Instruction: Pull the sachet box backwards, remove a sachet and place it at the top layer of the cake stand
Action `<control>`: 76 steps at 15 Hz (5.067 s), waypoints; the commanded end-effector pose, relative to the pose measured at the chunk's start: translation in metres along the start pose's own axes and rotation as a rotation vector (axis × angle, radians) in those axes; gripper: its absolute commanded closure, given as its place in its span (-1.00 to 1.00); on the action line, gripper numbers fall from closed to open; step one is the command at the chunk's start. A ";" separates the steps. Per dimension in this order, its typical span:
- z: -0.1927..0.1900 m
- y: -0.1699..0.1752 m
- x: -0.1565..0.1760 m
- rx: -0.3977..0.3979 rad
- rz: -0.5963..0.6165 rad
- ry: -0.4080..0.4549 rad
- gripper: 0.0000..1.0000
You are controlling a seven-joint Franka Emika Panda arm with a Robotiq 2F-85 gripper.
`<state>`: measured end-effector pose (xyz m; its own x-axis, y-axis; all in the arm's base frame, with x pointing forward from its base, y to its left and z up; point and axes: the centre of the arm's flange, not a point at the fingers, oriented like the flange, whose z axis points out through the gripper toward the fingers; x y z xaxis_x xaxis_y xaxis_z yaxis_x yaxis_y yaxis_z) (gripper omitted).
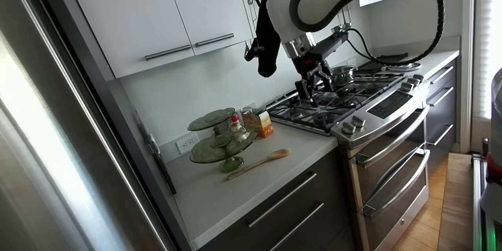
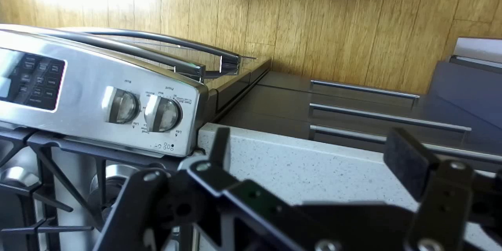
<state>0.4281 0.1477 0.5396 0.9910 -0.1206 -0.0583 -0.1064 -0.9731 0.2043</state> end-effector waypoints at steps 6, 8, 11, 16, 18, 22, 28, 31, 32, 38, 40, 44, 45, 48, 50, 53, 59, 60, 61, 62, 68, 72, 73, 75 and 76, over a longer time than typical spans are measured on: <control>-0.005 0.000 0.056 -0.003 0.007 0.149 -1.00; -0.003 0.001 0.082 0.019 0.003 0.207 -1.00; 0.002 0.003 0.122 0.077 0.005 0.300 -1.00; 0.010 0.003 0.184 0.105 0.008 0.495 -1.00; 0.016 0.004 0.206 0.085 0.013 0.584 -1.00; 0.031 0.005 0.245 0.047 0.016 0.686 -1.00; 0.034 0.015 0.248 0.035 0.006 0.695 -1.00; 0.030 0.013 0.248 0.037 0.004 0.702 -1.00; 0.030 0.013 0.248 0.037 0.004 0.703 -1.00; 0.065 -0.009 0.293 0.082 -0.035 0.756 -1.00; 0.079 -0.011 0.307 0.070 -0.056 0.786 -1.00; 0.100 -0.008 0.327 0.052 -0.098 0.830 -1.00; 0.104 -0.005 0.332 0.049 -0.105 0.838 -1.00; 0.113 0.000 0.342 0.044 -0.129 0.860 -1.00; 0.117 0.001 0.348 0.052 -0.149 0.879 -0.69; 0.124 0.001 0.355 0.057 -0.176 0.901 -0.20; 0.135 0.007 0.368 0.026 -0.205 0.913 0.72; 0.137 0.008 0.370 0.021 -0.206 0.911 0.85; 0.138 0.008 0.371 0.021 -0.207 0.910 0.99; 0.138 0.008 0.371 0.020 -0.212 0.909 1.00; 0.129 0.006 0.356 0.027 -0.193 0.819 0.99; 0.119 0.005 0.331 -0.008 -0.164 0.682 0.99; 0.117 0.005 0.324 -0.015 -0.159 0.649 0.99; 0.112 0.004 0.308 -0.026 -0.146 0.595 0.99; 0.110 0.004 0.300 -0.027 -0.137 0.572 0.99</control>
<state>0.7535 0.0816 0.4123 0.8318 0.1856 0.5232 0.0487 -0.9632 0.2643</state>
